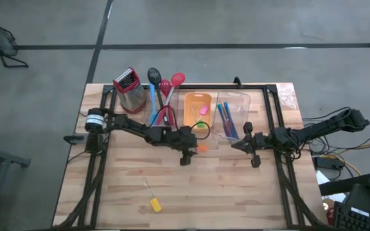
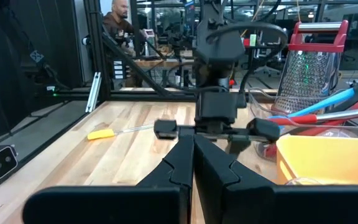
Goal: Pick & Place Kitchen Items
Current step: Put the orange spatula into the yellow bin
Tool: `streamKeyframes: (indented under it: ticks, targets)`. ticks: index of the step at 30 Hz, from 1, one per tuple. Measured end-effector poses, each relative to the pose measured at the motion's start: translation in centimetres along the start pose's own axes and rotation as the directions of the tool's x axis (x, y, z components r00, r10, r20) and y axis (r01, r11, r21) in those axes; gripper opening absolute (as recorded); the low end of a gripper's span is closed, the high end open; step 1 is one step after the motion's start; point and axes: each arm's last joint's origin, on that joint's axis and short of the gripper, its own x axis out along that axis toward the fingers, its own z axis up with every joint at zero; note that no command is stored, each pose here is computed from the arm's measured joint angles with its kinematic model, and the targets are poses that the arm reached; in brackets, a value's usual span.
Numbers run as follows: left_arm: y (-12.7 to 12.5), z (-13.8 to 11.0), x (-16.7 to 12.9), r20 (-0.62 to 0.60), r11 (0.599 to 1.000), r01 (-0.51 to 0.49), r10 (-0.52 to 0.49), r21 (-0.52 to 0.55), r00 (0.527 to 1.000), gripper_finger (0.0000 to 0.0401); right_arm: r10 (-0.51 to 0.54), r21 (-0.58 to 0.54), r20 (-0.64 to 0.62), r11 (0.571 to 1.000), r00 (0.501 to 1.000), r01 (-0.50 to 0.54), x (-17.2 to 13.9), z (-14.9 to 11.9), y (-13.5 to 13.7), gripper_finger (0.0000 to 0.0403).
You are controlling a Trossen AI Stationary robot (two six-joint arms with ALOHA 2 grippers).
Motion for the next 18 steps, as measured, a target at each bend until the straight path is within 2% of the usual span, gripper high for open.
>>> streamKeyframes:
  ticks: [3,14,18]
  targets:
    - [0.2,-0.1,0.6,-0.009,0.999,-0.047,0.047,0.028,0.999,0.0179,0.0,-0.001,-0.003,1.0,1.0,0.0,0.0,0.0,0.0,0.0008]
    - [0.3,-0.9,3.4,-0.066,0.999,-0.028,0.03,0.04,0.997,0.0178,0.0,0.0,-0.003,1.0,1.0,0.0,0.0,0.0,0.0,0.0008]
    - [0.2,-1.1,3.4,-0.094,0.999,-0.026,0.03,0.042,0.995,0.0154,0.0,-0.001,-0.004,1.0,1.0,0.0,0.0,0.0,0.0,0.0008]
